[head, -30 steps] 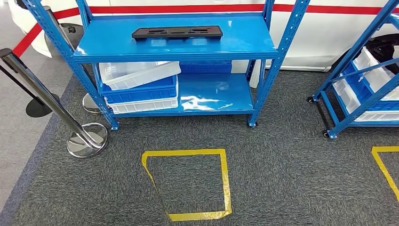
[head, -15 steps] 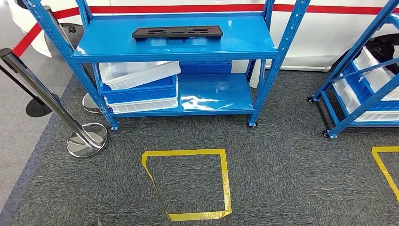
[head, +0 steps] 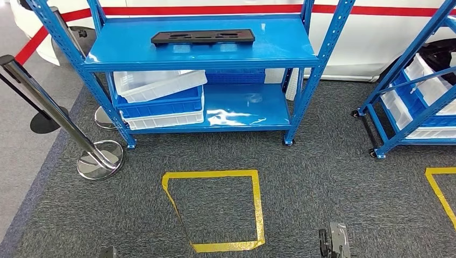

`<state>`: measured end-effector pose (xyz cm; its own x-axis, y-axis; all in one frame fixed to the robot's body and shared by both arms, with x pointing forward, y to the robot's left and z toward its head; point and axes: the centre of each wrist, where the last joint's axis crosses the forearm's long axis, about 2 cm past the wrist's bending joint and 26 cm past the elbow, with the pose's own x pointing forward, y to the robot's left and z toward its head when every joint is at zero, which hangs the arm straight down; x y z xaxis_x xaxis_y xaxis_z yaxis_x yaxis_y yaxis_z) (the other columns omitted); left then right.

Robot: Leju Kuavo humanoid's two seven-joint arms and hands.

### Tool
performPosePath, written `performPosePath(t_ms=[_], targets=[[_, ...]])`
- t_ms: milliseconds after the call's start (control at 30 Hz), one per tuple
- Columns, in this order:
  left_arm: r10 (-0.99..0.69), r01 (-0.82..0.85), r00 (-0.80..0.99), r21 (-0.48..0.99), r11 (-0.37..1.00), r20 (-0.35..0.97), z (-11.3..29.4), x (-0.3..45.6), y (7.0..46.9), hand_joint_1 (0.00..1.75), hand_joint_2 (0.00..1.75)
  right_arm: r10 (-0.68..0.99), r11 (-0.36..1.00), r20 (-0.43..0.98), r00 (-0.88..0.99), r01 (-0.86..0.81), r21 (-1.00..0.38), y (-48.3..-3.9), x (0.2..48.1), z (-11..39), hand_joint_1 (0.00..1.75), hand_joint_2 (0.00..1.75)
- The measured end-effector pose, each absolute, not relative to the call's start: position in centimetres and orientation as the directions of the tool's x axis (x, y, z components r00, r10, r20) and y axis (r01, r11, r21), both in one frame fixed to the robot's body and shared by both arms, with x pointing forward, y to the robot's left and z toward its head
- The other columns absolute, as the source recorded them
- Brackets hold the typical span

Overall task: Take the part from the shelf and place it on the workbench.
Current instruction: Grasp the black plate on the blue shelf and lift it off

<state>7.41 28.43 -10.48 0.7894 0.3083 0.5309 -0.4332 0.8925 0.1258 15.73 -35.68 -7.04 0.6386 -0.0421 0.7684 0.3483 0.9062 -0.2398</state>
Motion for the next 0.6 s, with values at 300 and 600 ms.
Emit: performPosePath(t_ms=[300, 600], targets=[[0.271, -0.402, 0.794, 0.136, 0.905, 0.544, -10.5, 7.6, 28.7, 0.00, 0.00, 0.123, 0.915, 0.836, 0.534, 0.265, -0.304, -35.7, 20.7, -3.7, 0.00, 0.00], [0.214, -0.354, 0.797, 0.149, 0.923, 0.565, -10.5, 7.8, 29.3, 0.00, 0.00, 0.314, 0.891, 0.885, 0.343, 0.216, -0.399, -35.4, 27.6, 2.7, 0.00, 0.00]])
